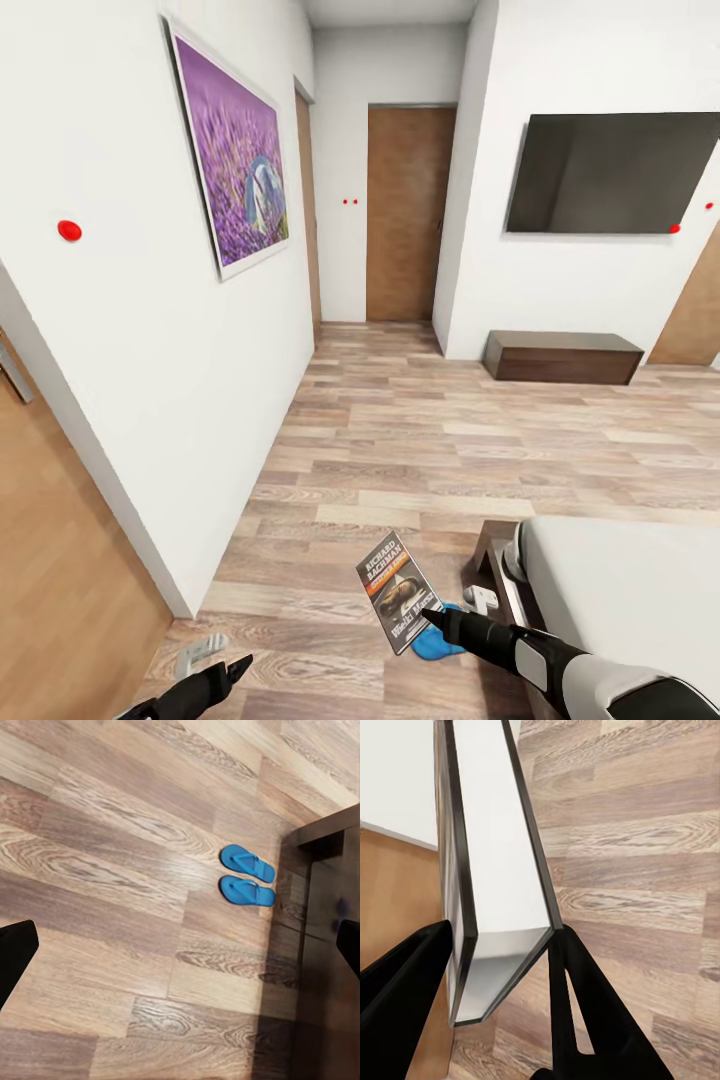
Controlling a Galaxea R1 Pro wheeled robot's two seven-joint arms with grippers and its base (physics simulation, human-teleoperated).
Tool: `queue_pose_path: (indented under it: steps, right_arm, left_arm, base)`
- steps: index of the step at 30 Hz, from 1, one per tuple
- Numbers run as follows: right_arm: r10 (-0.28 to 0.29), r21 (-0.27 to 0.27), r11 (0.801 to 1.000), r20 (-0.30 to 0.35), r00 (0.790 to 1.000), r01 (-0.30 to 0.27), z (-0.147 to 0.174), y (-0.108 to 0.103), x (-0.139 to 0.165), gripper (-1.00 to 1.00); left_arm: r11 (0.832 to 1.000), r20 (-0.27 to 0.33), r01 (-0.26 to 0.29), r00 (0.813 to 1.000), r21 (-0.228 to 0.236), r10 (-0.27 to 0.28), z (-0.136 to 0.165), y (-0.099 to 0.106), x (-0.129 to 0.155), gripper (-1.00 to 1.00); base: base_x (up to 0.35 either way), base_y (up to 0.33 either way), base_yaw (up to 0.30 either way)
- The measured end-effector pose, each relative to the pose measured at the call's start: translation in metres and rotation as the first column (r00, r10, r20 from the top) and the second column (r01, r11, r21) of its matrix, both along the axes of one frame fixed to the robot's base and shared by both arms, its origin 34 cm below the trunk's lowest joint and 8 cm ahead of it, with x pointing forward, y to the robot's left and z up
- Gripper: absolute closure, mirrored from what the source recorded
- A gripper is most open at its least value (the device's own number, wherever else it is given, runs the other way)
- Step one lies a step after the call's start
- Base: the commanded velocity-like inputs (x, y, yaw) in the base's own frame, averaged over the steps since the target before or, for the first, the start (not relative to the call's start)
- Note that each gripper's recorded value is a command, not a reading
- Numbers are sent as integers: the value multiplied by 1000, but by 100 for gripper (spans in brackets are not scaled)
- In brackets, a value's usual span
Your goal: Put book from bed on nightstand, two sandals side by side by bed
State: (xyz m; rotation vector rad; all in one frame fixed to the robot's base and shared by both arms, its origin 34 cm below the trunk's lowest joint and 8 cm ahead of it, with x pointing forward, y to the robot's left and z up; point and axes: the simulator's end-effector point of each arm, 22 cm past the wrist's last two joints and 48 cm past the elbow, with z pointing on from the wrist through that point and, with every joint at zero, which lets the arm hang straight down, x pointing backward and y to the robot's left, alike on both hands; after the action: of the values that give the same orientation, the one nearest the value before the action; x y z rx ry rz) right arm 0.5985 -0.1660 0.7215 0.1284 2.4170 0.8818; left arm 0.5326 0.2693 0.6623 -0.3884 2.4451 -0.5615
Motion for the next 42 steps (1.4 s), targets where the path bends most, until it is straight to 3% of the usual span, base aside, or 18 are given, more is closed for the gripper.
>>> queue_pose_path:
  steps: [26,42]
  right_arm:
    - [0,0,1000,27,1000,0,13,0,6,100]
    - [2,-2,1000,20,1000,-2,9,0,4,100]
  left_arm:
    - [1000,24,3,1000,-7,-3,10,-6,6,-100]
    - [1000,17,3,1000,-7,-3,7,-6,4,-100]
  base:
    - [0,0,2]
    - [0,0,242]
